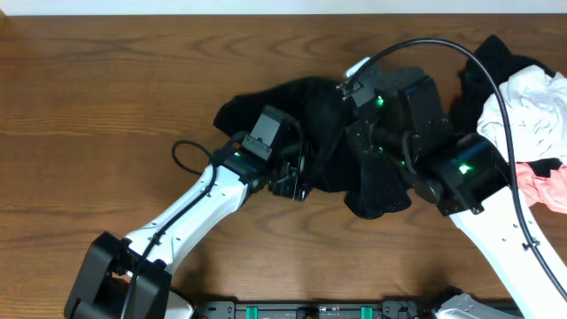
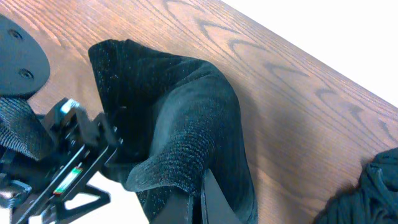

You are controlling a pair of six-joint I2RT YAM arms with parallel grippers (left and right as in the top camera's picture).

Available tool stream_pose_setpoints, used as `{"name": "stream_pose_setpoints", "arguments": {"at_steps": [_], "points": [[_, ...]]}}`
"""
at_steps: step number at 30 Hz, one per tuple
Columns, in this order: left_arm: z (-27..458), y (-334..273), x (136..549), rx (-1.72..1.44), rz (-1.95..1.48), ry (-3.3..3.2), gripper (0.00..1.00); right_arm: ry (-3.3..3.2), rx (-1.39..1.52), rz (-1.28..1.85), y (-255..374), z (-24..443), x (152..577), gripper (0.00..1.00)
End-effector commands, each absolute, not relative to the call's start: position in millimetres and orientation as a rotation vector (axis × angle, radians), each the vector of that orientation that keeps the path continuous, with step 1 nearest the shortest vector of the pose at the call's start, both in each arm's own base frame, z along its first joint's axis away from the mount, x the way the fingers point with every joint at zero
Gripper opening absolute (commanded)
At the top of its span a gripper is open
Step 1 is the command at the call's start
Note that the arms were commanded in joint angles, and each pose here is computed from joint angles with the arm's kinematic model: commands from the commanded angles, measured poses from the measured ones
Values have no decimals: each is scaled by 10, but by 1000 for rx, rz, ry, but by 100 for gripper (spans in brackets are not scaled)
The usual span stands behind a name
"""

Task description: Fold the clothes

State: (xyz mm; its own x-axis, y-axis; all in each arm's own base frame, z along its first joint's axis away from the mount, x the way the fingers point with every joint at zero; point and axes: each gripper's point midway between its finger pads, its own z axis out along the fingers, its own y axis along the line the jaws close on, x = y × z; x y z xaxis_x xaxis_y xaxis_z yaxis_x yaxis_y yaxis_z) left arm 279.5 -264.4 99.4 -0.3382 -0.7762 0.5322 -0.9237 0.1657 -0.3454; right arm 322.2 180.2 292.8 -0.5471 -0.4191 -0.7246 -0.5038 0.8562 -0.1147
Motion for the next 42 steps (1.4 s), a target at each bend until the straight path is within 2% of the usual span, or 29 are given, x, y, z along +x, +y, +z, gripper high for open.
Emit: {"name": "stream_pose_setpoints", "arguments": {"at_steps": [1, 6, 12, 15, 17, 20, 24, 25, 27, 31, 34, 41, 42], "points": [[890, -2514, 2620, 1621, 800, -2234, 77, 2202, -659, 148, 1850, 3003, 3210, 1], [691, -2021, 2605, 1631, 604, -2429, 81, 2202, -659, 148, 1850, 3003, 3210, 1], [633, -1850, 2656, 1584, 537, -2587, 96, 2203, -659, 149, 1850, 3001, 3208, 1], [633, -1921, 2607, 1709, 523, -2476, 94, 2202, -659, 149, 1850, 3003, 3209, 1], [636, -1942, 2601, 1718, 526, -2465, 86, 2202, -659, 148, 1850, 3004, 3210, 2], [660, -1902, 2807, 1387, 586, -2833, 81, 2203, -659, 149, 1850, 3002, 3209, 2], [690, -1893, 2893, 723, 568, -3206, 86, 2202, -660, 148, 1850, 3003, 3210, 3], [696, -1889, 2888, 568, 552, -3256, 91, 2202, -660, 148, 1850, 3004, 3210, 3], [704, -1871, 2852, 337, 516, -3309, 92, 2202, -659, 148, 1850, 3003, 3210, 2], [774, -1727, 2848, 89, 386, -3401, 81, 2202, -658, 149, 1851, 3003, 3211, 1], [936, -1730, 2886, -257, 368, -3474, 70, 2202, -658, 149, 1851, 3004, 3212, 1], [1360, -1940, 2967, -1036, 349, -3549, 72, 2198, -647, 129, 1827, 3013, 3232, 1], [1360, -1982, 2940, -1169, 323, -3514, 81, 2195, -638, 114, 1807, 3020, 3247, 1]]}}
